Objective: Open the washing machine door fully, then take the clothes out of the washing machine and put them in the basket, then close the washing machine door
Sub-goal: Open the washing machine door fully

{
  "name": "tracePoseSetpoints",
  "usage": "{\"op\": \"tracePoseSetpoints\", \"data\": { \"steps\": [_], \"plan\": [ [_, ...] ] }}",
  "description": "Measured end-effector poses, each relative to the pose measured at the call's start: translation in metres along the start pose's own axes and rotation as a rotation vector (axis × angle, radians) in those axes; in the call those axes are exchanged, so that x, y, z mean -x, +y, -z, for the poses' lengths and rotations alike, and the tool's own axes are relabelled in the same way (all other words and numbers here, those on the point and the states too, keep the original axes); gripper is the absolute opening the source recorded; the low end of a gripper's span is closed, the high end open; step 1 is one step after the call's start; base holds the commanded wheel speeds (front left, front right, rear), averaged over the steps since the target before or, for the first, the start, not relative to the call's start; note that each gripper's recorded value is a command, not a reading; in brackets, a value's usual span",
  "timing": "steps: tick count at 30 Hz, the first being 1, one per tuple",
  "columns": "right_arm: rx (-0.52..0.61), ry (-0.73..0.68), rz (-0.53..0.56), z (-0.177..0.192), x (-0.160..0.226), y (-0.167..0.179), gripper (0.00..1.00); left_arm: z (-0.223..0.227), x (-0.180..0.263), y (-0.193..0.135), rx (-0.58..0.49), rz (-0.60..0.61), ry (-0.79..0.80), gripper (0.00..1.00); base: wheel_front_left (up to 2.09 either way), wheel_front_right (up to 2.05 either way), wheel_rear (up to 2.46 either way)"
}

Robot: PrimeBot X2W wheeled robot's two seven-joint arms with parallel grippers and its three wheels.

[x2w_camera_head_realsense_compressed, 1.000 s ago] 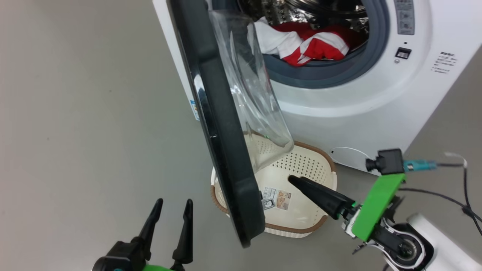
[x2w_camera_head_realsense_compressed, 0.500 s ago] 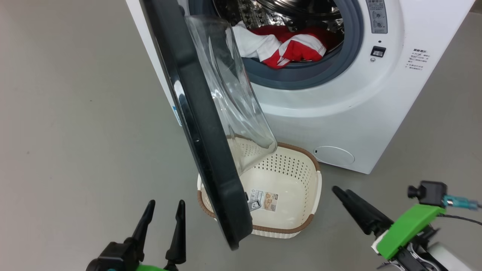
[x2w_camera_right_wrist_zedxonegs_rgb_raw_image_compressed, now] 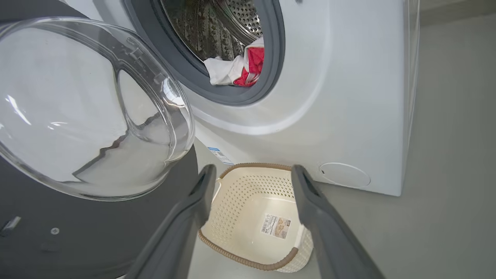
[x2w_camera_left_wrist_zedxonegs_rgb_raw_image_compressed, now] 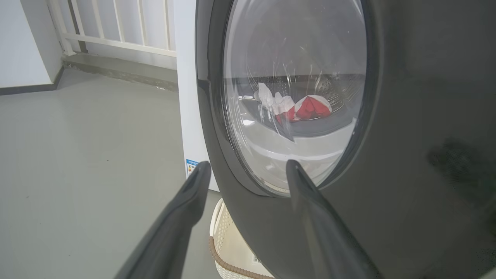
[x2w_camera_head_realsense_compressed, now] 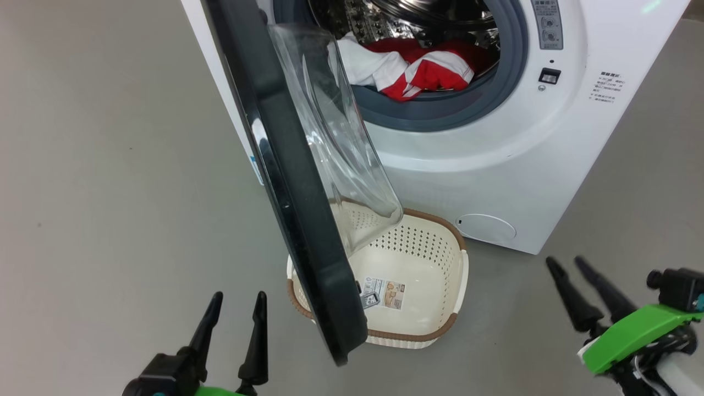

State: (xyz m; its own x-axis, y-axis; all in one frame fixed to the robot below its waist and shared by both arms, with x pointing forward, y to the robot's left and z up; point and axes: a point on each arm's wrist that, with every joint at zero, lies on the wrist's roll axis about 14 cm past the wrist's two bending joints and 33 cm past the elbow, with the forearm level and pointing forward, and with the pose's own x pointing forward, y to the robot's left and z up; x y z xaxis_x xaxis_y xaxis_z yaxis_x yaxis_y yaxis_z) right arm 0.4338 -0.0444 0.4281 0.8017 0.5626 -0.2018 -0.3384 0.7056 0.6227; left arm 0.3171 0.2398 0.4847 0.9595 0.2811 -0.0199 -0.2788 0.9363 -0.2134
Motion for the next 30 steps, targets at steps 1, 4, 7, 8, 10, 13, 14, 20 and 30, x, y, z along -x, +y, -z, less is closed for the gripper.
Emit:
{"op": "tracePoseSetpoints", "data": {
  "steps": [1,4,7,8,10,13,14,20,30],
  "plan": [
    [0.039,-0.023,0.003,-0.008,-0.001,-0.002,1.0,0.0,0.0,0.0,0.0,0.0,0.0,1.0,0.0,0.0,0.0],
    [0.167,-0.065,0.009,-0.015,0.0,-0.004,1.0,0.0,0.0,0.0,0.0,-0.001,0.0,1.0,0.0,0.0,0.0],
    [0.233,-0.091,0.025,-0.015,0.005,-0.006,1.0,0.0,0.0,0.001,0.0,-0.002,-0.001,1.0,0.0,0.0,0.0],
    [0.254,-0.105,0.03,-0.018,0.007,-0.006,1.0,0.0,0.0,0.001,0.0,-0.003,-0.001,1.0,0.0,0.0,0.0],
    [0.294,-0.145,0.041,-0.027,0.009,-0.006,1.0,-0.001,0.0,0.001,0.0,-0.004,-0.002,1.0,0.0,0.0,0.0],
    [0.345,-0.214,0.059,-0.042,0.014,-0.003,1.0,-0.001,0.0,0.001,0.0,-0.004,-0.004,1.0,0.0,0.0,0.0],
    [0.361,-0.229,0.066,-0.044,0.016,-0.002,1.0,-0.002,0.0,0.001,0.0,-0.004,-0.005,1.0,0.0,0.0,0.0],
    [0.391,-0.218,0.129,-0.031,0.031,-0.013,1.0,-0.003,0.0,0.002,0.0,-0.005,-0.008,1.0,0.0,0.0,0.0],
    [0.385,-0.221,0.154,-0.028,0.037,-0.014,1.0,-0.006,0.001,0.002,0.002,-0.003,-0.018,1.0,0.0,0.0,0.0]
  ]
}}
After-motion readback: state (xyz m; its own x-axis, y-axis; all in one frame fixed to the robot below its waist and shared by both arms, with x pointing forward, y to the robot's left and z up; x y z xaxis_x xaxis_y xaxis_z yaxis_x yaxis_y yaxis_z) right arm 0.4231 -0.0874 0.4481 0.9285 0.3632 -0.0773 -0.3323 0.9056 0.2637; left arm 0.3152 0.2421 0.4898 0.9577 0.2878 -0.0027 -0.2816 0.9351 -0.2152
